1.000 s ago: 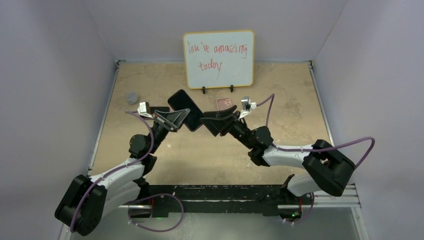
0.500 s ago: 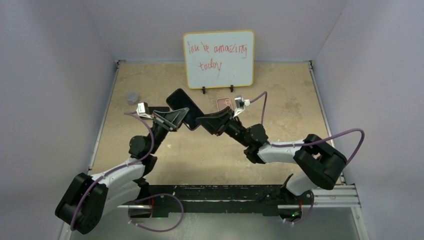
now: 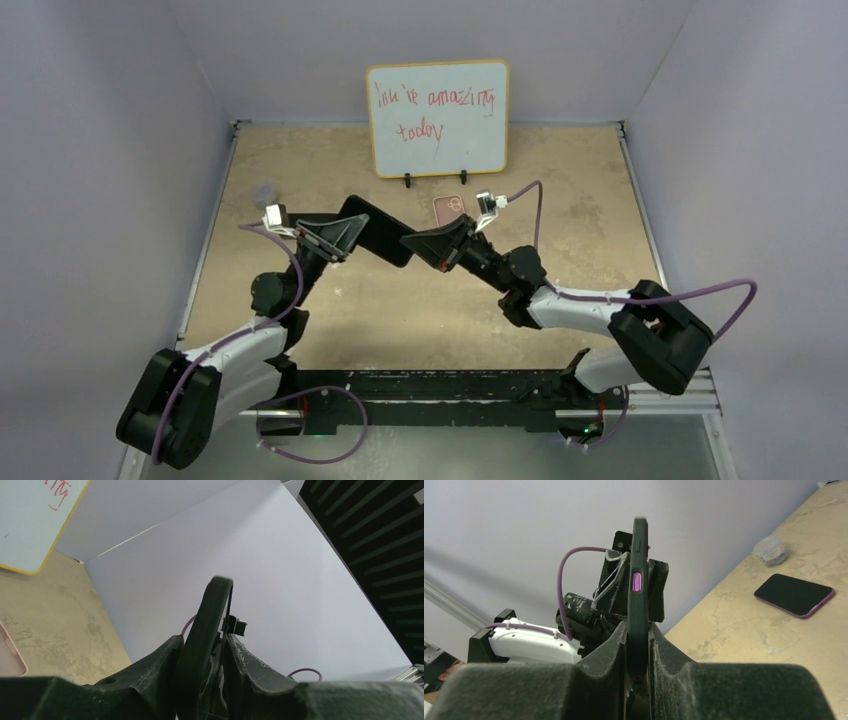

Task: Take the phone out of the phone case
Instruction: Remove the phone case from the phone.

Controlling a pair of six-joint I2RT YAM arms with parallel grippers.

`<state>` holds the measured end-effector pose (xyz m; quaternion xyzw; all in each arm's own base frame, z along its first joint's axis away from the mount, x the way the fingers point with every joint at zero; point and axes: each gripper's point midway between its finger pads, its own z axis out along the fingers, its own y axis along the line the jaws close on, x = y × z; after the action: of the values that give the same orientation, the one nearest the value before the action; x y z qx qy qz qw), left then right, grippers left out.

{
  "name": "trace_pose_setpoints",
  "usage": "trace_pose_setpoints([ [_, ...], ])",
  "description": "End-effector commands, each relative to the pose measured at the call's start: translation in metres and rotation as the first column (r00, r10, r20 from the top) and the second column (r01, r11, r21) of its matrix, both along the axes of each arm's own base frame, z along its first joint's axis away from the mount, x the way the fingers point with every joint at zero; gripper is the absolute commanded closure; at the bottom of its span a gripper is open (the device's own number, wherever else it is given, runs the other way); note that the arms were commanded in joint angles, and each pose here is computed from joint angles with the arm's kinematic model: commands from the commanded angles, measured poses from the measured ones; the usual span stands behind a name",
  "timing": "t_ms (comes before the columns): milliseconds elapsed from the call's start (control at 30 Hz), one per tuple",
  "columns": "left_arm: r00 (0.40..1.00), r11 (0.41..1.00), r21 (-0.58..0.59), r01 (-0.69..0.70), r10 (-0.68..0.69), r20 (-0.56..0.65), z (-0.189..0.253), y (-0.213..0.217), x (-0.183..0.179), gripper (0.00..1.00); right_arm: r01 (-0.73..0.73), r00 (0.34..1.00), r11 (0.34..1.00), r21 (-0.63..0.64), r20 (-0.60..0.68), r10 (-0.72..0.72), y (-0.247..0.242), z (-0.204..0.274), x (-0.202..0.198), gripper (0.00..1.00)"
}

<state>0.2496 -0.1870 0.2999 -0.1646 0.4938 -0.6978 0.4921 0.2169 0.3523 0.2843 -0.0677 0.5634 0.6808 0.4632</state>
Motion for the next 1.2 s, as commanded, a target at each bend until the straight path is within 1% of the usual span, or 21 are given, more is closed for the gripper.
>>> trace_pose_setpoints([
  [0, 0.994, 0.999, 0.026, 0.045, -0.048, 0.096, 0.015, -0.002, -0.010, 0.63, -0.013, 0.998, 0.999, 0.049, 0.055, 0.010, -0.014, 0.030, -0.006, 0.96],
  [100, 0.990, 0.996, 0.047, 0.070, -0.075, 0.118, 0.016, -0.006, -0.012, 0.63, -0.028, 0.999, 0.998, 0.049, 0.032, 0.026, -0.016, 0.032, -0.005, 0.98],
  [300, 0.967, 0.981, 0.087, 0.173, -0.186, 0.174, 0.023, -0.022, -0.021, 0.65, -0.054, 0.999, 0.998, 0.045, -0.006, 0.054, -0.013, 0.031, -0.001, 1.00],
  [400, 0.960, 0.974, 0.089, 0.207, -0.220, 0.172, 0.020, -0.025, -0.024, 0.72, -0.046, 0.999, 0.998, 0.037, -0.021, 0.046, -0.013, 0.029, 0.003, 1.00],
  [467, 0.958, 0.972, 0.085, 0.221, -0.233, 0.166, 0.018, -0.026, -0.025, 0.79, -0.043, 0.999, 0.999, 0.031, -0.021, 0.043, -0.012, 0.029, 0.005, 1.00],
  [500, 0.958, 0.971, 0.079, 0.225, -0.235, 0.163, 0.017, -0.025, -0.025, 0.85, -0.043, 0.999, 0.999, 0.023, -0.020, 0.043, -0.012, 0.028, 0.006, 0.97],
  [533, 0.960, 0.972, 0.069, 0.223, -0.231, 0.160, 0.017, -0.024, -0.025, 0.92, -0.041, 0.999, 0.999, 0.013, -0.016, 0.042, -0.011, 0.028, 0.007, 0.92],
  [567, 0.962, 0.974, 0.059, 0.219, -0.226, 0.152, 0.016, -0.023, -0.025, 0.99, -0.038, 0.999, 0.999, 0.003, -0.012, 0.038, -0.012, 0.026, 0.008, 0.85],
  [667, 0.971, 0.980, 0.032, 0.197, -0.199, 0.132, 0.017, -0.019, -0.020, 1.00, -0.034, 0.999, 0.999, -0.027, 0.017, 0.034, -0.013, 0.021, 0.007, 0.58],
  [733, 0.973, 0.982, 0.026, 0.190, -0.191, 0.131, 0.021, -0.018, -0.018, 1.00, -0.046, 0.997, 0.996, -0.075, 0.051, 0.050, -0.014, 0.013, 0.003, 0.46],
  [767, 0.973, 0.982, 0.026, 0.189, -0.190, 0.133, 0.023, -0.018, -0.017, 1.00, -0.054, 0.996, 0.994, -0.100, 0.062, 0.060, -0.015, 0.008, 0.000, 0.42],
  [833, 0.973, 0.983, 0.030, 0.182, -0.185, 0.139, 0.029, -0.018, -0.015, 1.00, -0.055, 0.995, 0.989, -0.140, 0.072, 0.065, -0.020, -0.002, -0.004, 0.38],
  [933, 0.979, 0.985, 0.051, 0.166, -0.171, 0.115, 0.029, -0.019, -0.007, 1.00, -0.042, 0.993, 0.980, -0.195, 0.100, 0.062, -0.029, -0.012, -0.011, 0.34],
  [1067, 0.982, 0.984, 0.054, 0.169, -0.173, 0.072, 0.027, -0.021, 0.001, 1.00, -0.061, 0.985, 0.966, -0.252, 0.144, 0.100, -0.033, -0.017, -0.022, 0.34],
  [1167, 0.978, 0.980, 0.039, 0.195, -0.197, 0.067, 0.033, -0.024, 0.002, 1.00, -0.113, 0.969, 0.957, -0.268, 0.184, 0.166, -0.031, -0.016, -0.034, 0.36],
])
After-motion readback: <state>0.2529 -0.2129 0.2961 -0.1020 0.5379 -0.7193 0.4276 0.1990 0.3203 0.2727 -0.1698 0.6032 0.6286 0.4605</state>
